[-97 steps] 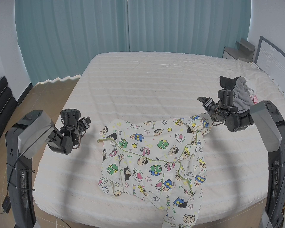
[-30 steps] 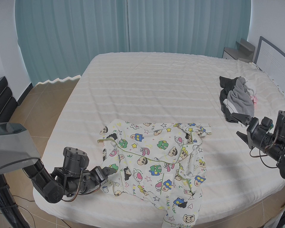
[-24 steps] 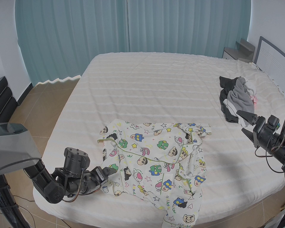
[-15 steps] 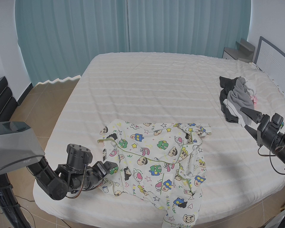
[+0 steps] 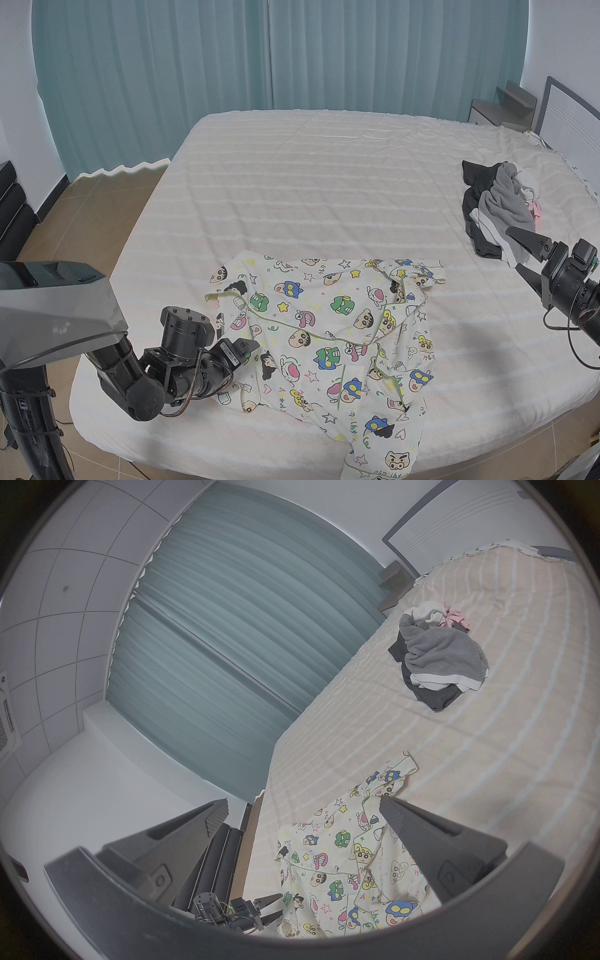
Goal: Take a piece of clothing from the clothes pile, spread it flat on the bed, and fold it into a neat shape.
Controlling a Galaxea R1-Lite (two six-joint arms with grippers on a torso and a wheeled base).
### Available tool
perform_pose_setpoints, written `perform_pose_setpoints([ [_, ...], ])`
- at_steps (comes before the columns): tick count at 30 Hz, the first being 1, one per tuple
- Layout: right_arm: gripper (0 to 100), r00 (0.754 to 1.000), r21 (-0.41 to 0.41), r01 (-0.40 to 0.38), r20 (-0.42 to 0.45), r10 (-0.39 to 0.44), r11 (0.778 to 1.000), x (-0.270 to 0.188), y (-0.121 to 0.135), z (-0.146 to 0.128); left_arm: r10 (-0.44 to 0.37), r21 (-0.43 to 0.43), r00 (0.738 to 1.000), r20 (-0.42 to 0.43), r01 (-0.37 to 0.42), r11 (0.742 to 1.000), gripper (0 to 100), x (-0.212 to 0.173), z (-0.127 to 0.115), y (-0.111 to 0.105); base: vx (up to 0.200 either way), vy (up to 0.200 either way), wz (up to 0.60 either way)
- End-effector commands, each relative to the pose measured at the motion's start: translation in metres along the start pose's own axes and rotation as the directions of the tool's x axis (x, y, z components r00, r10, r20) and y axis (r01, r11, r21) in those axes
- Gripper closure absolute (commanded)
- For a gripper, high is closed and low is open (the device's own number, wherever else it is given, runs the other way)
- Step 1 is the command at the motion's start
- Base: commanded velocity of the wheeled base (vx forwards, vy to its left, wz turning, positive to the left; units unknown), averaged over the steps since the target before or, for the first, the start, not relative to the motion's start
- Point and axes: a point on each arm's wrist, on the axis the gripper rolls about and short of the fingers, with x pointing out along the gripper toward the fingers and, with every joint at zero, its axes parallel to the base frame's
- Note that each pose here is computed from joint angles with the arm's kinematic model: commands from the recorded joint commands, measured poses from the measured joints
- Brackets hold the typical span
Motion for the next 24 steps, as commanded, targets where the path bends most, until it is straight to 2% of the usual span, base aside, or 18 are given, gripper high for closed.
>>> perform_pose_setpoints([
  [1,0,1.0,0.003,0.005,-0.006,-0.005,1.0,0.002,-0.001,-0.001,0.017,0.005,1.0,-0.011,-0.017,1.0,0,0.003,-0.003,0.004,0.0,0.0,0.0],
  [10,0,1.0,0.003,0.007,-0.008,-0.007,1.0,0.002,-0.002,-0.001,0.038,0.022,0.999,-0.014,-0.038,0.999,0,-0.009,-0.006,0.009,0.0,0.0,0.0],
  [12,0,1.0,0.003,0.007,-0.008,-0.007,1.0,0.002,-0.002,-0.001,0.051,0.051,0.998,0.02,-0.052,0.997,0,-0.005,-0.004,0.008,0.0,0.0,0.0],
  [18,0,1.0,0.003,0.0,-0.009,0.0,1.0,0.001,0.0,-0.002,0.04,0.053,0.998,0.049,-0.043,0.998,0,0.011,0.001,0.003,0.0,0.0,0.0],
  [19,0,1.0,0.002,0.0,-0.009,0.0,1.0,0.001,0.0,-0.002,0.034,0.053,0.998,0.053,-0.037,0.998,100,0.013,0.002,0.001,0.0,0.0,0.0],
  [24,0,1.0,0.002,0.0,-0.009,0.0,1.0,0.001,0.0,-0.002,0.035,0.053,0.998,0.052,-0.038,0.998,100,0.015,0.002,0.001,0.0,0.0,0.0],
])
